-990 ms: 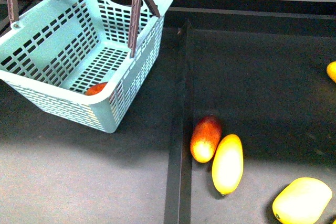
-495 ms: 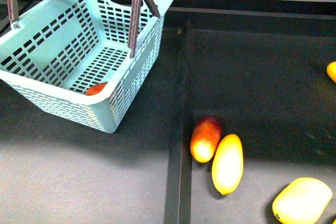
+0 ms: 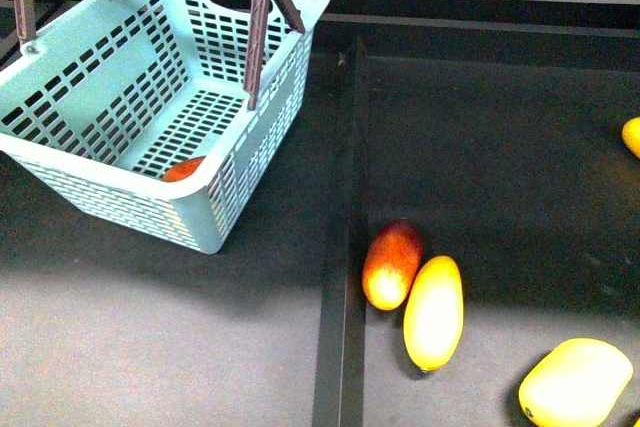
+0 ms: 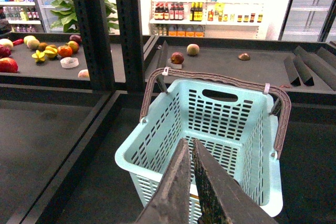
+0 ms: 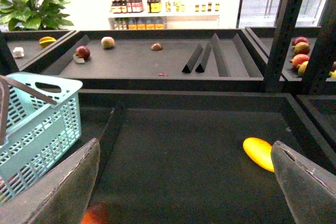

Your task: Pick lemon and mango into basket

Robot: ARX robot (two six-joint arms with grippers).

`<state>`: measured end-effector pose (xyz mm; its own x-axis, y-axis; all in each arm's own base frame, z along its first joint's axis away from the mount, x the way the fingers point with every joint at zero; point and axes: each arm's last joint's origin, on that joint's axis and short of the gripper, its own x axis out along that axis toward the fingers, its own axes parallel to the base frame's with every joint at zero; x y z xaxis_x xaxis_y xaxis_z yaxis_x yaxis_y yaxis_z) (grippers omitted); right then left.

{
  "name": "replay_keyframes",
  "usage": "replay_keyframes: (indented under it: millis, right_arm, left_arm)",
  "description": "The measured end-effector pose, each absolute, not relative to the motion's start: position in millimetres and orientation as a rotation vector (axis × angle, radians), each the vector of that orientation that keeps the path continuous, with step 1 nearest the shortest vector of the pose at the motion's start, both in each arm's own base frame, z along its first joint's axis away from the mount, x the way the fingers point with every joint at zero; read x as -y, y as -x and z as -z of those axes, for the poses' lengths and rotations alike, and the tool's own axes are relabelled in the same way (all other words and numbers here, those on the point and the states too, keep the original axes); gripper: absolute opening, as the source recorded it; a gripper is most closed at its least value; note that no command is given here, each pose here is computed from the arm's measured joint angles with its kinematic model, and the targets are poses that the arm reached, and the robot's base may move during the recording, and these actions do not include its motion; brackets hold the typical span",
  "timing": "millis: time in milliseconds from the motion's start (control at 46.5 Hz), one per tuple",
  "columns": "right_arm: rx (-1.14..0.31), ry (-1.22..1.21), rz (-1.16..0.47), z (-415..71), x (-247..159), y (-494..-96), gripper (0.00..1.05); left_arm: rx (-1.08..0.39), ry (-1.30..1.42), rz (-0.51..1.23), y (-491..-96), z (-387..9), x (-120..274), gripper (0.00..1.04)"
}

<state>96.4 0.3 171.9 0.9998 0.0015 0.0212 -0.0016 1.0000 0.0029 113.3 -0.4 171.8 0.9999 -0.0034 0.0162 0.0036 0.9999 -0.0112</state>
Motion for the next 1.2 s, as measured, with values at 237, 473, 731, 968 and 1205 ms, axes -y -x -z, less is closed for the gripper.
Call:
replay_keyframes:
  millis: [237, 473, 731, 968, 1205]
  right_arm:
    - [0.021, -0.003, -0.001, -171.9, -0.3, -96.4, 0.96]
    - [0.021, -0.003, -0.002, -171.9, -0.3, -96.4, 0.96]
    - [0.021, -0.003, -0.002, -171.9, -0.3, -96.4, 0.96]
    - [0.021, -0.003, -0.001, -171.9, -0.3, -96.4, 0.96]
    - [0.021, -0.003, -0.002, -171.9, -0.3, -96.4, 0.96]
  left_arm:
    - [0.017, 0.011, 0.004, -109.7, -171.6, 0.4, 0.03]
    - [0.007, 0.011, 0.003, -97.7, -168.4, 0.3, 0.03]
    - [0.011, 0.011, 0.003, -97.1, -168.6, 0.3, 0.03]
    - [0.011, 0.011, 0.003, -97.1, -168.6, 0.3, 0.03]
    - [0.011, 0.011, 0.003, -97.1, -168.5, 0.3, 0.03]
